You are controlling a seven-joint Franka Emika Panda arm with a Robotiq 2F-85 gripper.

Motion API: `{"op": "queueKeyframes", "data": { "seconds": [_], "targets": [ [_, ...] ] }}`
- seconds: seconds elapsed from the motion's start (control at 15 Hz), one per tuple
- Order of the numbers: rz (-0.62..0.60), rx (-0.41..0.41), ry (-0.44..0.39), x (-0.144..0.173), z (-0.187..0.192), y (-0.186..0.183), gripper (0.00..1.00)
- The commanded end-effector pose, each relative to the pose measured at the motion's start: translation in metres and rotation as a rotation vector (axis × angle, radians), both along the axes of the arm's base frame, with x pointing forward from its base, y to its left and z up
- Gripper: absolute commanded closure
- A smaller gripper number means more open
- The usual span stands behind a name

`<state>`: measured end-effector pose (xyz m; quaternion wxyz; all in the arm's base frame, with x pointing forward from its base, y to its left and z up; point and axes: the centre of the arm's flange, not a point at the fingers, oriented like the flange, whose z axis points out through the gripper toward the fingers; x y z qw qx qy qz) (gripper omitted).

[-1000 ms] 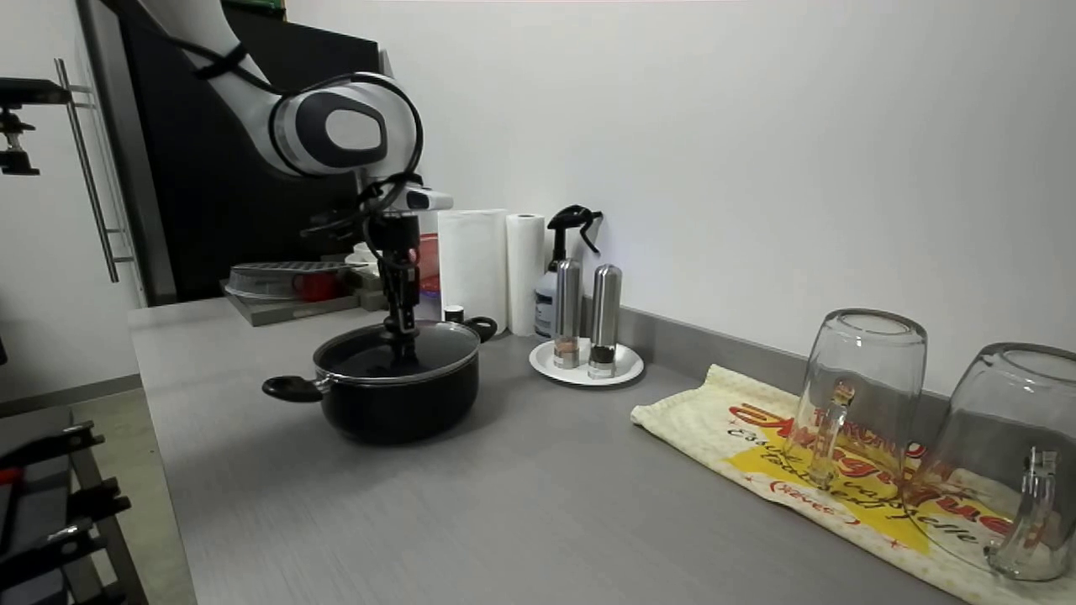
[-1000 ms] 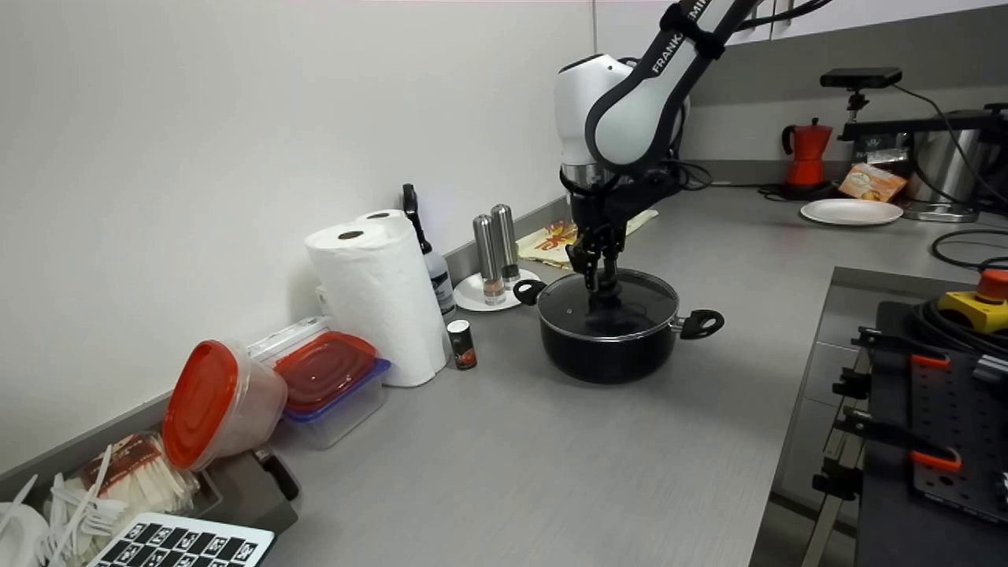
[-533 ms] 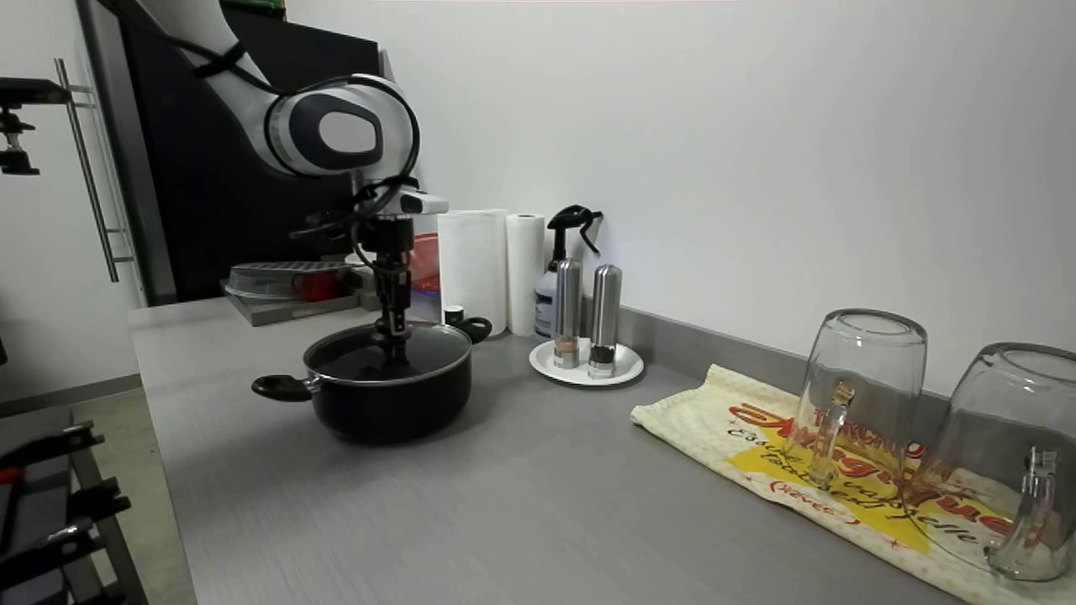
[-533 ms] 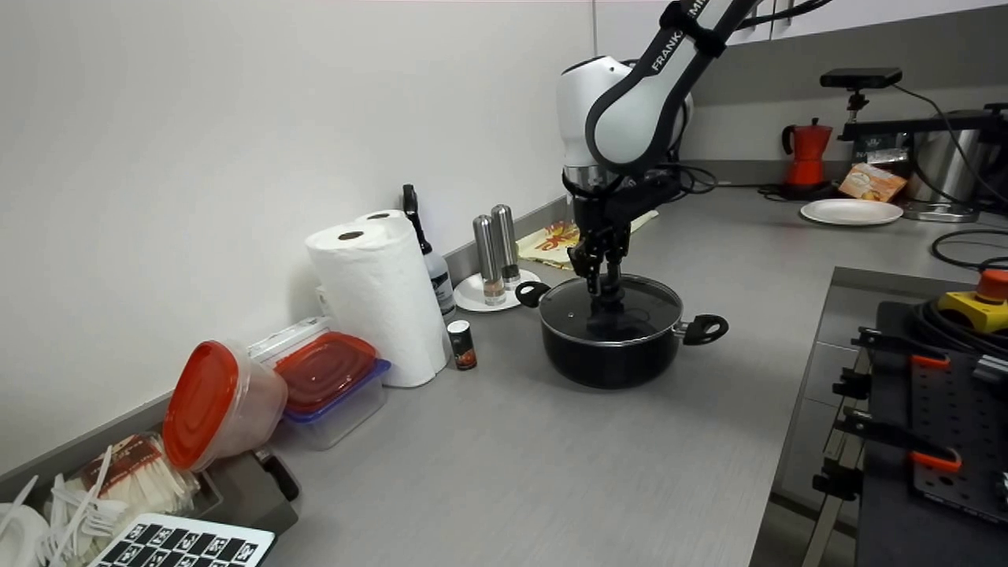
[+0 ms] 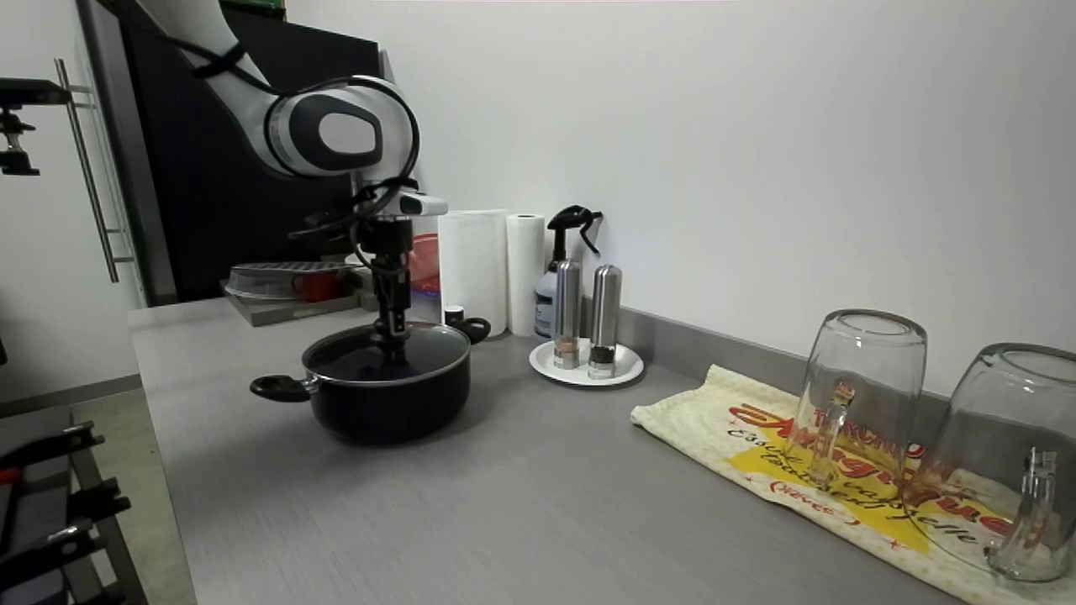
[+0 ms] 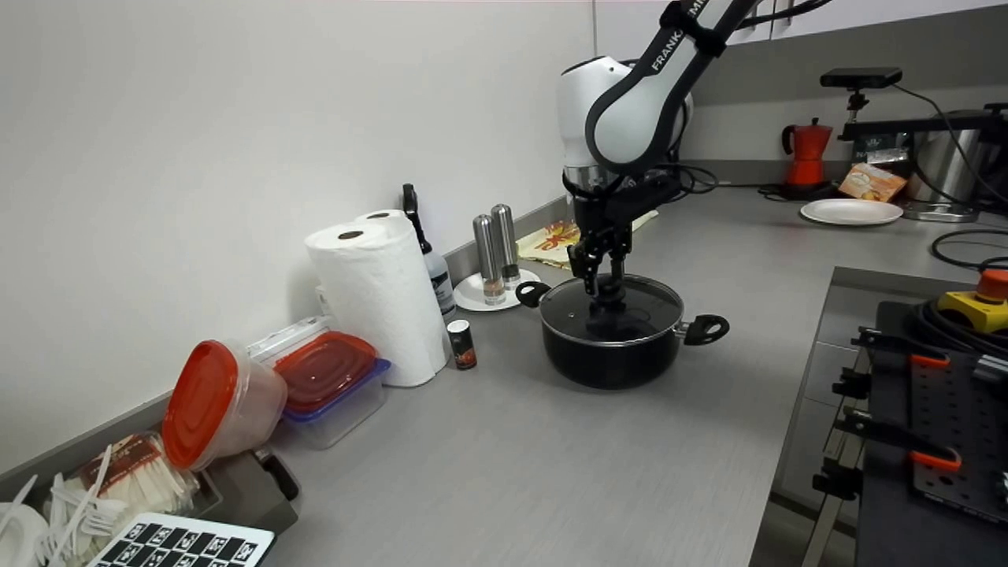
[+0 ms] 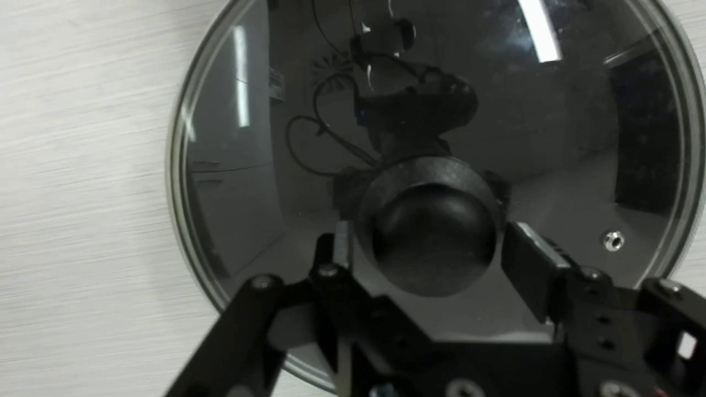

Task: Cover the pot with the clear lid

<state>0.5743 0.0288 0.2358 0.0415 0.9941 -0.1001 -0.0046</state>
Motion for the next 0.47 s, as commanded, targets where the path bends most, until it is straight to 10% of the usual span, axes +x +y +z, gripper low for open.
{"op": "queueKeyframes", "data": {
  "seconds": [0.0, 0.4],
  "targets": [
    [0.0, 0.0, 0.001, -0.0001, -0.0003, -0.0001, 0.23],
    [0.0, 0.0, 0.001, -0.0001, -0.0004, -0.0001, 0.19]
  ]
}}
